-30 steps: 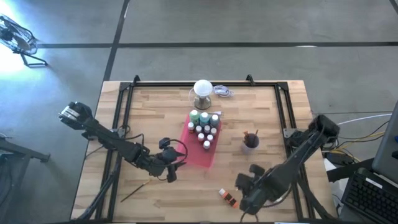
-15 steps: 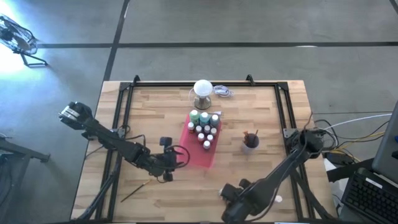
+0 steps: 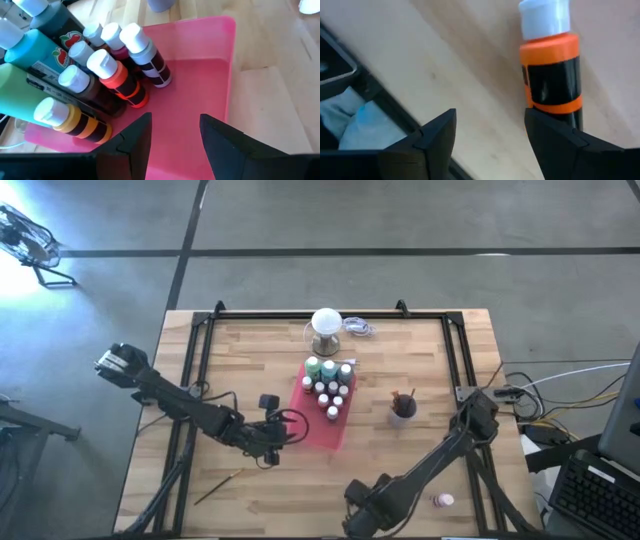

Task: Pick & Place Paint Supplies
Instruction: Put the small orange paint bottle into the red bin

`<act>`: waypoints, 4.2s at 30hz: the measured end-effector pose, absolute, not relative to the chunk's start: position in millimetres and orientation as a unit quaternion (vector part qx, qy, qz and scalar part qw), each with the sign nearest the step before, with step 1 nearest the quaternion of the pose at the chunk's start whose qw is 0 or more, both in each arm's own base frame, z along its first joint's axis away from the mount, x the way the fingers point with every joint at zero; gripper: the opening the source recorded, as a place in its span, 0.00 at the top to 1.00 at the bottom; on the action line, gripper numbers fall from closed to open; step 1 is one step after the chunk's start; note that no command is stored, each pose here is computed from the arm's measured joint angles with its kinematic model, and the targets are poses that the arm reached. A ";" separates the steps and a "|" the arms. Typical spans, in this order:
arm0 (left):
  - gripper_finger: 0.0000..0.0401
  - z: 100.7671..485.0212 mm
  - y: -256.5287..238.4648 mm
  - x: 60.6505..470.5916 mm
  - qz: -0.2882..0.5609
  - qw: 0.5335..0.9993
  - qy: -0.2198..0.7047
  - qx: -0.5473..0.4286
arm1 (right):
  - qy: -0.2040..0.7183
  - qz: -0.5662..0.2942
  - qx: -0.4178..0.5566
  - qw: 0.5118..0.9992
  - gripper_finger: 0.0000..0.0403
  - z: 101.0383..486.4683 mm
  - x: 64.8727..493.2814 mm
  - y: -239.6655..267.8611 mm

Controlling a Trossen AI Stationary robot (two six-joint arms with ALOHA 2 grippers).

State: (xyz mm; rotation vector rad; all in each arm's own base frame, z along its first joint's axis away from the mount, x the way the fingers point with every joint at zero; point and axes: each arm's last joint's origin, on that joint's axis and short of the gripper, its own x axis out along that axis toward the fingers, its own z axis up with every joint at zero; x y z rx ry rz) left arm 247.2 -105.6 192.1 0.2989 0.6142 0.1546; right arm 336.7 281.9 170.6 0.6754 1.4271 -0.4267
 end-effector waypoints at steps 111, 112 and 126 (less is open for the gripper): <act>0.57 201.1 -103.2 252.6 -0.017 0.981 0.091 0.170 | 0.400 -0.289 -0.014 0.870 0.69 181.1 305.6 257.8; 0.57 201.7 -101.4 251.6 -0.014 0.983 0.073 0.166 | 0.382 -0.291 -0.026 0.877 0.69 185.5 305.0 257.5; 0.57 222.7 -100.0 262.1 -0.038 0.985 0.020 0.168 | 0.366 -0.285 -0.125 0.877 0.69 216.0 310.5 234.3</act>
